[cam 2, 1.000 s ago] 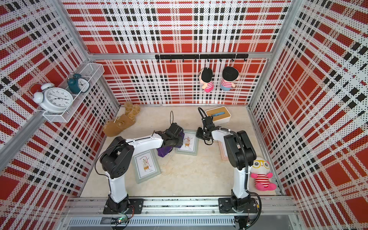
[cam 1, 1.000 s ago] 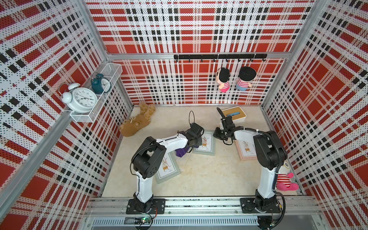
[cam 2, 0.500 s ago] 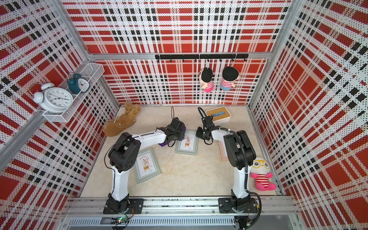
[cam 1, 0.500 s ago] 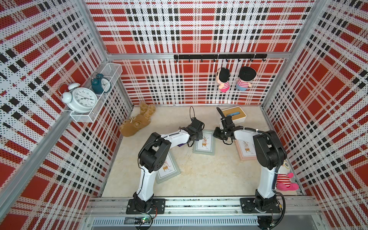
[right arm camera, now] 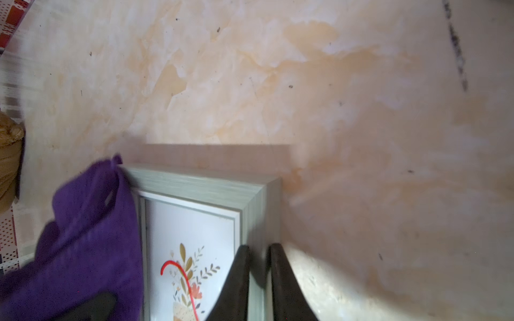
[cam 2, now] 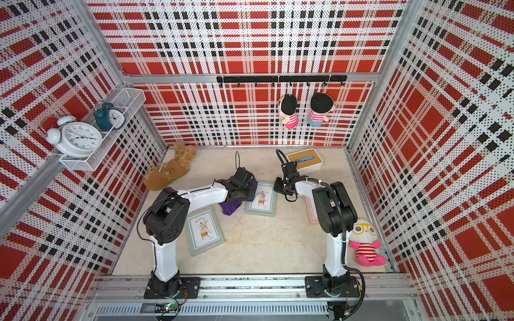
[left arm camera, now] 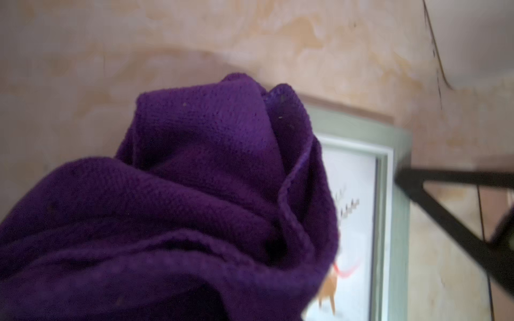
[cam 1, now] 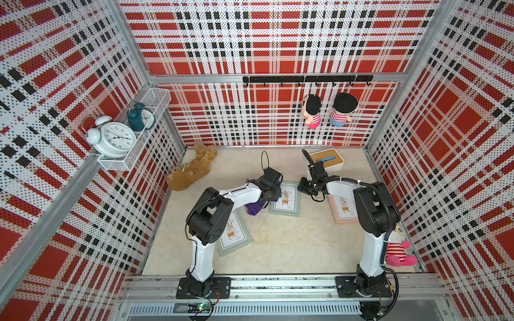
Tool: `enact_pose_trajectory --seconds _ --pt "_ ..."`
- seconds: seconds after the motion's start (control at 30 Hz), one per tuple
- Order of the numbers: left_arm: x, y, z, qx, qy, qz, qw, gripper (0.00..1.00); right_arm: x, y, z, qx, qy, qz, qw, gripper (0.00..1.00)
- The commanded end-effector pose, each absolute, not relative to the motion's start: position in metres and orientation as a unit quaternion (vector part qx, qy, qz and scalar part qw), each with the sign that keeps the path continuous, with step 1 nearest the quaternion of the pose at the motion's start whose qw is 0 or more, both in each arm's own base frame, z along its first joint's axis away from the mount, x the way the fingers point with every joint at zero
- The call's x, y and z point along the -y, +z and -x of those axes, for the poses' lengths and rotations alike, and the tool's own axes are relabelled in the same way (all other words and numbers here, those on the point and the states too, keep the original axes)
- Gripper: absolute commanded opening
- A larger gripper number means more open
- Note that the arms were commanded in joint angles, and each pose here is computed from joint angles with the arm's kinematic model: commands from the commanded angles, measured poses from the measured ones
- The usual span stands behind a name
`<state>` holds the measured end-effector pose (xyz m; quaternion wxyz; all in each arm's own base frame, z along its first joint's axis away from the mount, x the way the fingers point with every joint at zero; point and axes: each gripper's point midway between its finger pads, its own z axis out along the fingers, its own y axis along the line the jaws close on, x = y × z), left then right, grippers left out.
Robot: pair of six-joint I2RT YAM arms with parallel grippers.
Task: Wipe the picture frame with a cloth
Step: Wipe the dirt from the picture frame, then adjust the cleaning item.
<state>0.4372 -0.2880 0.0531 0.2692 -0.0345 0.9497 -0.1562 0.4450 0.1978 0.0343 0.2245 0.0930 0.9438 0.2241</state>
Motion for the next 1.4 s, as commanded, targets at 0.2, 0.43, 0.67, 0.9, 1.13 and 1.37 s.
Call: enact_pose_trajectory --seconds 0.2,0.43,0.67,0.9,1.13,1.37 --pt "0.279 0.027 -0.447 -0.963 -0.091 -0.002 0.252 0.00 -0.175 -0.022 -0.411 -0.972 0.153 -0.099 0.150 0.17" --pt "0.255 0.034 -0.345 -0.969 -0.062 -0.062 0.230 0.00 -0.177 -0.011 -0.416 -0.970 0.160 -0.096 0.158 0.17" --pt "0.245 0.110 -0.338 -0.946 -0.134 -0.039 0.292 0.00 -0.190 0.040 -0.438 -0.958 0.193 -0.070 0.203 0.23" --pt "0.243 0.174 -0.372 -0.910 -0.213 -0.022 0.354 0.00 -0.201 0.134 -0.455 -0.923 0.249 -0.055 0.288 0.62" --pt "0.271 0.242 -0.383 -0.863 -0.309 -0.042 0.398 0.00 -0.245 0.237 -0.427 -0.822 0.449 0.019 0.350 0.89" --pt "0.306 0.302 -0.381 -0.796 -0.425 -0.065 0.427 0.00 -0.267 0.309 -0.406 -0.721 0.602 0.030 0.343 0.99"
